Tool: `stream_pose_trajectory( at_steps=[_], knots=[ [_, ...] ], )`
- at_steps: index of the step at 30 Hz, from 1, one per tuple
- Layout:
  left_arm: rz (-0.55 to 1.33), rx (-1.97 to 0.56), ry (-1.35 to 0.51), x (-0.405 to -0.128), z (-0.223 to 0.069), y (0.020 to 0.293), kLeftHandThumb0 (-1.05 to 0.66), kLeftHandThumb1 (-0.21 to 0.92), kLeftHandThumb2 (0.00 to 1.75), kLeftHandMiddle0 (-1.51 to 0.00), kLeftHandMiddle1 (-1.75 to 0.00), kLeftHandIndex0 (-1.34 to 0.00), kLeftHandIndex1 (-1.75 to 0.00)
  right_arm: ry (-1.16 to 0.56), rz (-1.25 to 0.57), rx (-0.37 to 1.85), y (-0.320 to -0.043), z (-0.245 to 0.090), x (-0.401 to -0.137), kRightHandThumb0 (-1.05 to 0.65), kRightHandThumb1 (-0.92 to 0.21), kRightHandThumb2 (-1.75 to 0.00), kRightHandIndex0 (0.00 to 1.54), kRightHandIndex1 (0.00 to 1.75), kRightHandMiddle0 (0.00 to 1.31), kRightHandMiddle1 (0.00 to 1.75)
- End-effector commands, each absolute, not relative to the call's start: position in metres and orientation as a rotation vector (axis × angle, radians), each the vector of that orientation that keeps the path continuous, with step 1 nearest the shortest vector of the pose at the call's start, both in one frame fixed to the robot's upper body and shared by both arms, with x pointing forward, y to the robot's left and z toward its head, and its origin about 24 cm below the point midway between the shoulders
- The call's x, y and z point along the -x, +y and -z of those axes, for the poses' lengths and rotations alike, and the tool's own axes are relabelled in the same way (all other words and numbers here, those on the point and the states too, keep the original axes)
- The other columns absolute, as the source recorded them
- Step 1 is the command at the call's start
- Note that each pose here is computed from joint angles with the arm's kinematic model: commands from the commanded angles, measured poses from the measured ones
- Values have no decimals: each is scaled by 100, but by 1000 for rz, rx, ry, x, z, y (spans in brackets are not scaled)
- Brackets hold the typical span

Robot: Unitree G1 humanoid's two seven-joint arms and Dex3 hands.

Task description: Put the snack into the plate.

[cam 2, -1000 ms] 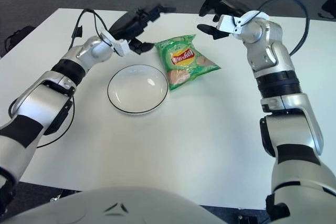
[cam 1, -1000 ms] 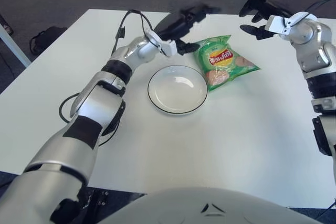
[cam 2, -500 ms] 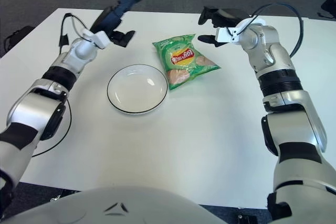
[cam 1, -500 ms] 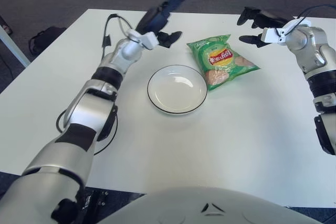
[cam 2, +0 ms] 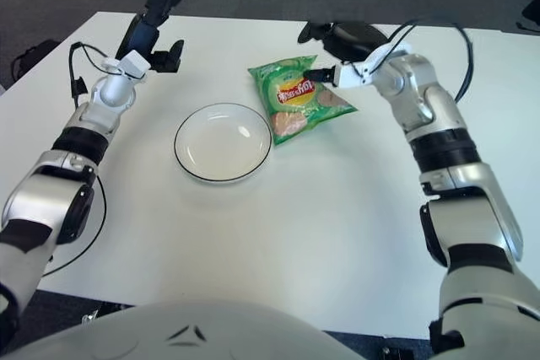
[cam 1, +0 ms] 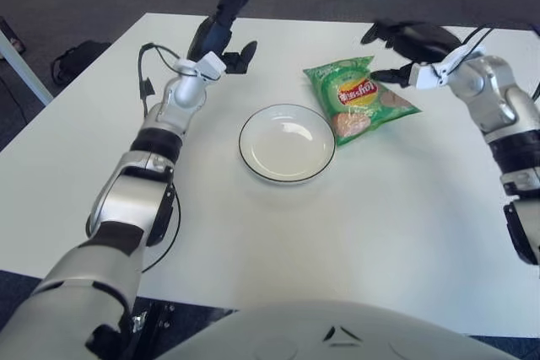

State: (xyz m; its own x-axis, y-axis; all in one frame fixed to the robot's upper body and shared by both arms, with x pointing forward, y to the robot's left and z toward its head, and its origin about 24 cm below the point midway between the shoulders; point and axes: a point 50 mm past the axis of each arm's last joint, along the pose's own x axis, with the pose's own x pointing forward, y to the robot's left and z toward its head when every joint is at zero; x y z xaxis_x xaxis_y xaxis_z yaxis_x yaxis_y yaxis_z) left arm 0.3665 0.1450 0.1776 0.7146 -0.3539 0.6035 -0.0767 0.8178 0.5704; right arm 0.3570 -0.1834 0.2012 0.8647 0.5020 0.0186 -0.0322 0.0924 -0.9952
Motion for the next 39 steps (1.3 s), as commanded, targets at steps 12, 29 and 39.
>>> stream_pose_trajectory(
  at_steps=[12,29,39],
  knots=[
    [52,-534,-768,-355,-171,153,-53,92,79,-31,-21,0,-71,-432,-487,1338,-175,-200,-350,-91,-92,-87,10,79,0,76],
    [-52,-498,-730,-346,-163,155,-50,92,85,-32,-26,0,-73,-358,-677,1358,-162,-183,-350,-100,-92,-92,5,35,0,49],
    [-54,-508,-730,-342,-160,157,-52,92,84,-29,-27,0,-73,-278,-743,1328,-160,-176,-360,-101,-92,-96,2,24,0,36]
  ],
)
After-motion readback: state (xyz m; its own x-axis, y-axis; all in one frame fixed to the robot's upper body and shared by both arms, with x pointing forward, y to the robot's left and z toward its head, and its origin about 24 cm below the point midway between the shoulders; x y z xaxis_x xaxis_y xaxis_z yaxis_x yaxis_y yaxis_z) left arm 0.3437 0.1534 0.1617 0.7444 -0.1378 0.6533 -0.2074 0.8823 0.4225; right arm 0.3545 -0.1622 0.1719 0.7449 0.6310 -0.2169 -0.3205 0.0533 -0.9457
